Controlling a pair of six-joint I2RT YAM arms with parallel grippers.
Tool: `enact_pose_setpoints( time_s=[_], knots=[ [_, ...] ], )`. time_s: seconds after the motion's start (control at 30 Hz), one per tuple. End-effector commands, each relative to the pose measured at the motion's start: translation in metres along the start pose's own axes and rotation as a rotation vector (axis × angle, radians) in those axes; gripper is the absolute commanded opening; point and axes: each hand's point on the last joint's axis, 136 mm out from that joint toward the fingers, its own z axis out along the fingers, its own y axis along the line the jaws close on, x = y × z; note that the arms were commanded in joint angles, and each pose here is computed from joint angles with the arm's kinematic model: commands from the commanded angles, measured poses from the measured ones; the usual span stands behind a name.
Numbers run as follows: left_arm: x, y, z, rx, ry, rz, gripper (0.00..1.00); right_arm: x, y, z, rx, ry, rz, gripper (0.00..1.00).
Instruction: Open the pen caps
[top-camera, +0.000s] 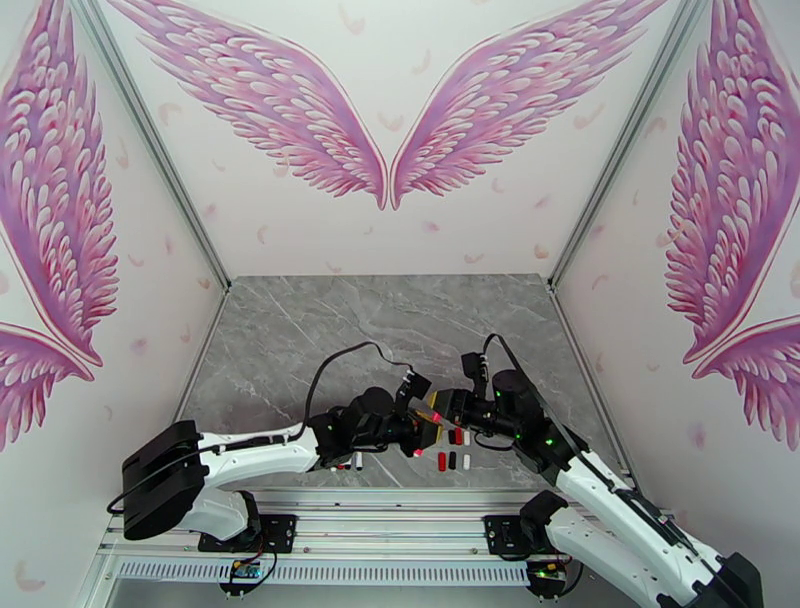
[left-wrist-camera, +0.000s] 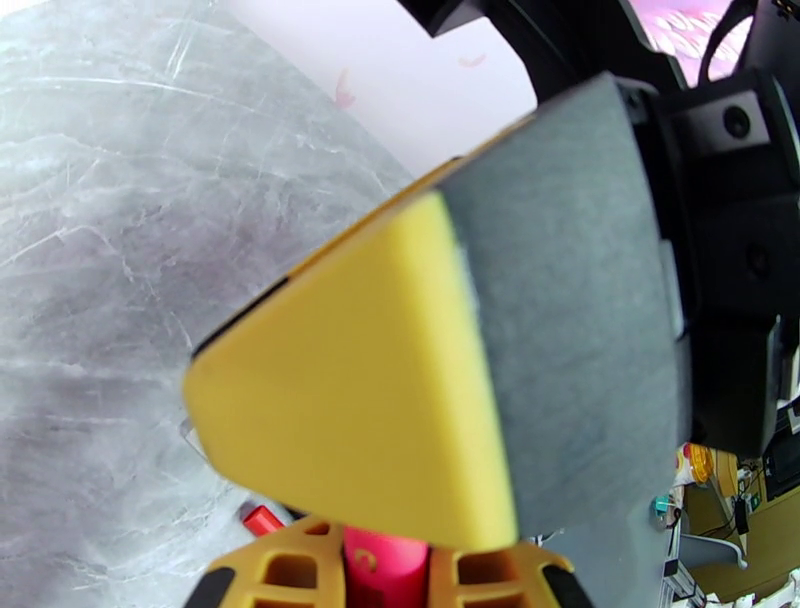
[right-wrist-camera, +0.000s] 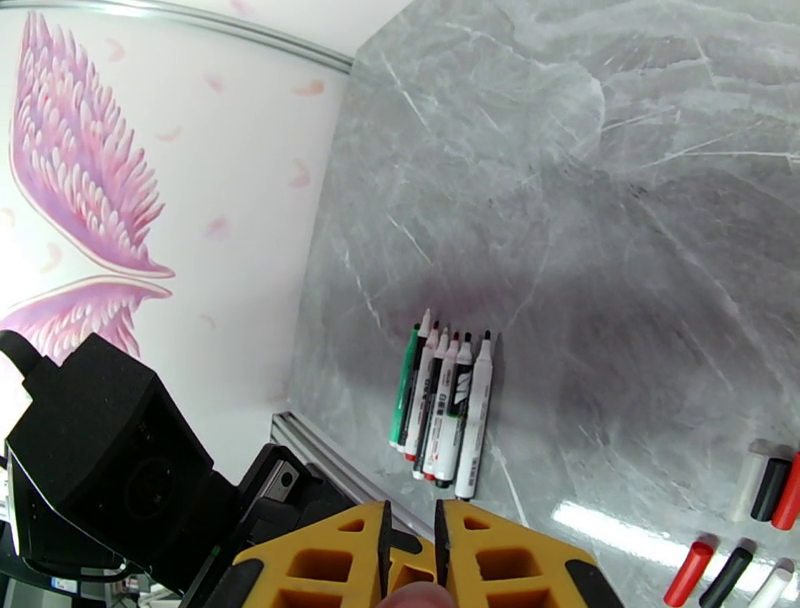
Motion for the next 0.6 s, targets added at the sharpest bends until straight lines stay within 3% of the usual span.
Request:
enact_pose_setpoints(
  time_s=[0.0, 0.37, 0.57],
  knots=[
    [0.039, 0.007, -0.004, -0.041, 0.121, 0.031, 0.10, -0.039, 0.021, -0.012, 0.006, -0.150, -0.039, 0.13],
    [0.045, 0.013, -0.006, -0.160, 0.138, 0.104, 0.07, -0.058, 0.007, -0.022, 0.113, -0.221, -0.014, 0.12],
    [0.044, 0.006, -0.004, -0.135, 0.132, 0.097, 0.06, -0.059, 0.002, -0.025, 0.135, -0.246, -0.001, 0.11]
  ],
)
